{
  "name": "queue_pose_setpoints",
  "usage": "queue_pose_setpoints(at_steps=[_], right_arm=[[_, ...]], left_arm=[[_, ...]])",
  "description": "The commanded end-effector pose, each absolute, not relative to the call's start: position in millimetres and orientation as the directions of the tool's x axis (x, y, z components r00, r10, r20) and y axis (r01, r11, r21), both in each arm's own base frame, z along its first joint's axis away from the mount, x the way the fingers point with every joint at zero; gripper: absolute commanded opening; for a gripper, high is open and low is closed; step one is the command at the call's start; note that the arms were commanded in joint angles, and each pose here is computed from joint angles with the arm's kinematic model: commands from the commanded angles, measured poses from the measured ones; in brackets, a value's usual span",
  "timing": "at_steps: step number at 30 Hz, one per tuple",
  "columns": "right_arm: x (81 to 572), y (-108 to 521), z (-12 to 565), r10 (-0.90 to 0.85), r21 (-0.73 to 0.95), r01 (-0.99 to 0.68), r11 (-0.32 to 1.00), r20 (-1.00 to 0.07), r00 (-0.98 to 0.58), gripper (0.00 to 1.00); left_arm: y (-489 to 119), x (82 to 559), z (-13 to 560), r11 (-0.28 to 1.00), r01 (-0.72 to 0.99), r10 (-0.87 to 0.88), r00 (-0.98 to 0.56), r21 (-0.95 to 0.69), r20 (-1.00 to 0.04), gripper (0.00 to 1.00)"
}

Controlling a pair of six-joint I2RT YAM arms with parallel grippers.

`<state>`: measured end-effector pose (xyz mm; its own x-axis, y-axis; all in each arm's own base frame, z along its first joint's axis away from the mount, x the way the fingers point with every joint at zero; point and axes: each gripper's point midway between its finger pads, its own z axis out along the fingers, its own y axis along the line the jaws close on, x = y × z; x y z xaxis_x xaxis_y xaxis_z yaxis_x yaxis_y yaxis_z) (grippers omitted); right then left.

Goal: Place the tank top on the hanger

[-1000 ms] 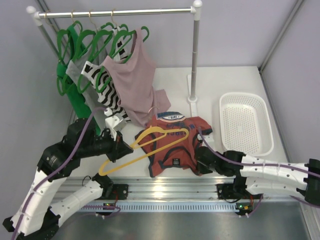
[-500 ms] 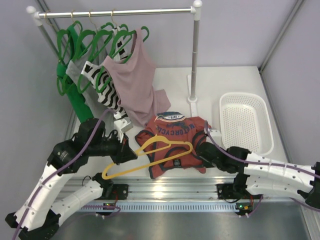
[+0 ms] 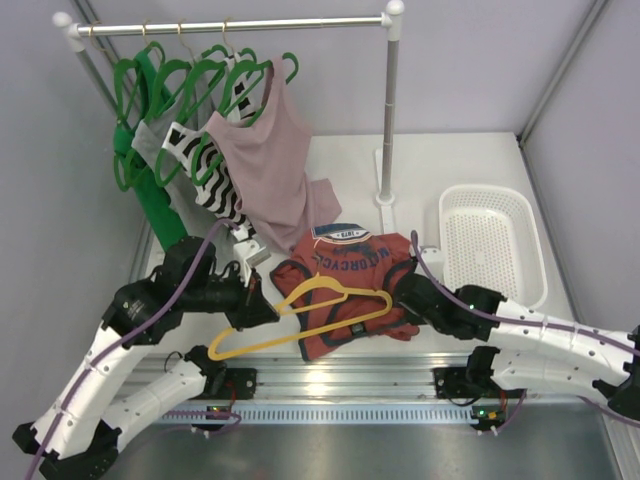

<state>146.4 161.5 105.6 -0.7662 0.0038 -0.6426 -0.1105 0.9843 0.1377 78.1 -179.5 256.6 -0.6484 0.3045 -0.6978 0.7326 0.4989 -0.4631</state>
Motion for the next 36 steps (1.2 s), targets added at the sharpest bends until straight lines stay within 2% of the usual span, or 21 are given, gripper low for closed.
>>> queue_pose_setpoints(at_steps=[1,25,36], right_arm=[[164,166,133,0.034,0.151,-0.100,0.983,-0.697,-0.716,0.00],[197,180,173,-0.035,0.072,-0.137,0.988,-0.759,-0.650,0.00],[201,208,189,-0.063,0.123,-0.248,0.961,-0.773,-0.631,0.00]], left_arm=[[-190,81,271,0.442,0.769,0.266,-0.604,-0.462,-0.751,0.00],[-199,85,268,0.406,0.786,0.265,-0.589,-0.466,-0.763,0.00],[-210,95,269,0.370,0.818,0.207,-0.535,-0.441,-0.819,0.00]])
